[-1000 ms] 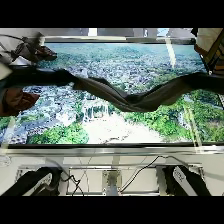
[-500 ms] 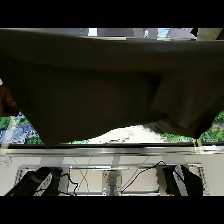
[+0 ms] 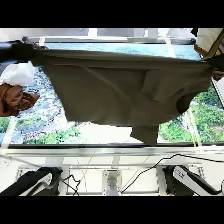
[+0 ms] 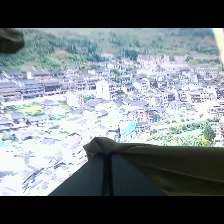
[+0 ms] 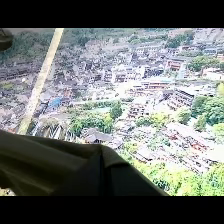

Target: Fold the shirts.

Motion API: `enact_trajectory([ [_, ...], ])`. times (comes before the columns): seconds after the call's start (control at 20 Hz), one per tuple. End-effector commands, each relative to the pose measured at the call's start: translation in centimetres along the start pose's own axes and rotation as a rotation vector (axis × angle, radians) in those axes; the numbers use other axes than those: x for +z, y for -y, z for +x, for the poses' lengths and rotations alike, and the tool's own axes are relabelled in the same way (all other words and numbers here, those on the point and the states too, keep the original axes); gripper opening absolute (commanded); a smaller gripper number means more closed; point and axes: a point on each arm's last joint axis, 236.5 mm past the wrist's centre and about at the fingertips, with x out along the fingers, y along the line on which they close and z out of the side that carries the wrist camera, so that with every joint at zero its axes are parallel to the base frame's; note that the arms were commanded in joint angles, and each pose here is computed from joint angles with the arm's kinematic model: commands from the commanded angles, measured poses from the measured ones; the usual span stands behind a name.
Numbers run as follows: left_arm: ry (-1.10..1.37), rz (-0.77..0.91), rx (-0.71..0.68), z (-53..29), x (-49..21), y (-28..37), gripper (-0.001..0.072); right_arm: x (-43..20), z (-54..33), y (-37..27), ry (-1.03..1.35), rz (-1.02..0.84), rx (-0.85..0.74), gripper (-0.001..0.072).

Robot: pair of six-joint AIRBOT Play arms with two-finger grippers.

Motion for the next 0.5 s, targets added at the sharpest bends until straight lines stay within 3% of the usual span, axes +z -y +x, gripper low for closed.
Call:
enact_trajectory([
  [0.0, 0.024, -0.075, -0.025, 6.7, 0.8, 0.1, 0.0005, 0.1, 7.7, 0.4, -0.039, -0.026, 0.034, 0.0022],
  [0.2, 0.176, -0.056, 0.003, 6.5, 4.8, -0.6, 0.0005, 1.5, 12.0, 0.2, -0.014, -0.069, 0.028, 0.0022],
  [0.45, 0.246, 0.007, 0.090, -0.1, 9.2, -1.9, 0.0006, 3.2, 7.1, 0.0, -0.056, -0.214, -0.105, 0.0022],
])
